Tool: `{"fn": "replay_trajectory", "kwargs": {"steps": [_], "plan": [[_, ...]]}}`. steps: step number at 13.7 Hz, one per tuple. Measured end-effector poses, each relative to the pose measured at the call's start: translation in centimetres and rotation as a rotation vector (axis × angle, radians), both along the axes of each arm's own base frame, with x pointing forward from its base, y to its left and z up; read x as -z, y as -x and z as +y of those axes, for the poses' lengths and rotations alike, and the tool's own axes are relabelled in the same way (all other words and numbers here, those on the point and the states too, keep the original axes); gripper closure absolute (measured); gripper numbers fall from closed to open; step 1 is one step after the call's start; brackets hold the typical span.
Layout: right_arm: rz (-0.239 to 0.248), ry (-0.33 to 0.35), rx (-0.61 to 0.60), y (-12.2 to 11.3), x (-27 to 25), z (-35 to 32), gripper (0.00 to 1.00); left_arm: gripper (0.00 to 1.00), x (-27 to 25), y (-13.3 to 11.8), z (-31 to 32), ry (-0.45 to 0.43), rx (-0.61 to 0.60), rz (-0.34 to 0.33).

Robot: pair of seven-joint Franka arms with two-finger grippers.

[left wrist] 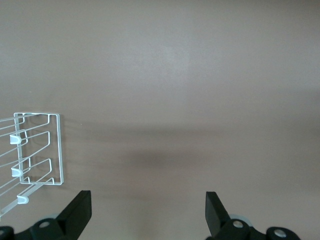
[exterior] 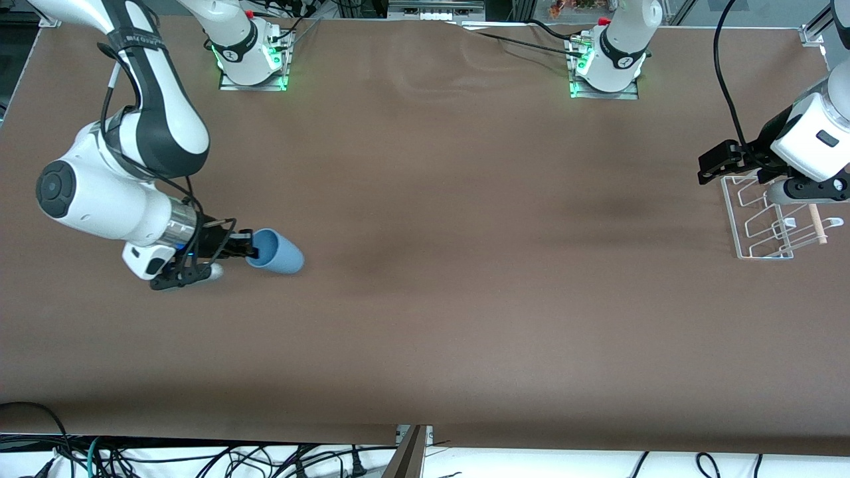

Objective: Transfer cup to left arm and place on rack
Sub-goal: 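Close the right gripper on the blue cup's rim, then lift the cup with the right gripper while the left gripper approaches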

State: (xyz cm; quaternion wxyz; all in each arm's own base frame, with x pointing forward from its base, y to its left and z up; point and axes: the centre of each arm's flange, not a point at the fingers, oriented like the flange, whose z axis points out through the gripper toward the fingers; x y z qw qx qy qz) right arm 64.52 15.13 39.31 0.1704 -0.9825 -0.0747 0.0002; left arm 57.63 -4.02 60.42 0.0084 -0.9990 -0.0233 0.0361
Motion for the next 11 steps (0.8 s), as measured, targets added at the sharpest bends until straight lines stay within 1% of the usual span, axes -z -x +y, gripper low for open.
{"fn": "replay_trajectory", "kwargs": {"steps": [3, 6, 8, 9, 11], "plan": [[-0.014, -0.078, -0.009, -0.2, -1.9, 4.9, 0.95, 0.0, 0.0, 0.0, 0.0, 0.0, 0.0, 0.0], [-0.008, -0.109, 0.022, -0.6, -3.1, 9.8, 0.95, 0.0, 0.0, 0.0, 0.1, 0.0, -0.001, 0.0], [0.002, -0.125, 0.038, -0.5, -3.4, 12.2, 0.95, 0.0, 0.0, 0.0, 0.1, 0.0, -0.002, 0.0], [0.01, -0.145, 0.043, -0.5, -3.5, 13.4, 0.95, 0.0, 0.0, 0.0, 0.1, 0.0, -0.002, 0.0], [0.035, -0.208, 0.05, -0.3, -3.7, 15.4, 0.95, 0.0, 0.0, 0.0, 0.2, 0.0, -0.004, 0.0]]}}
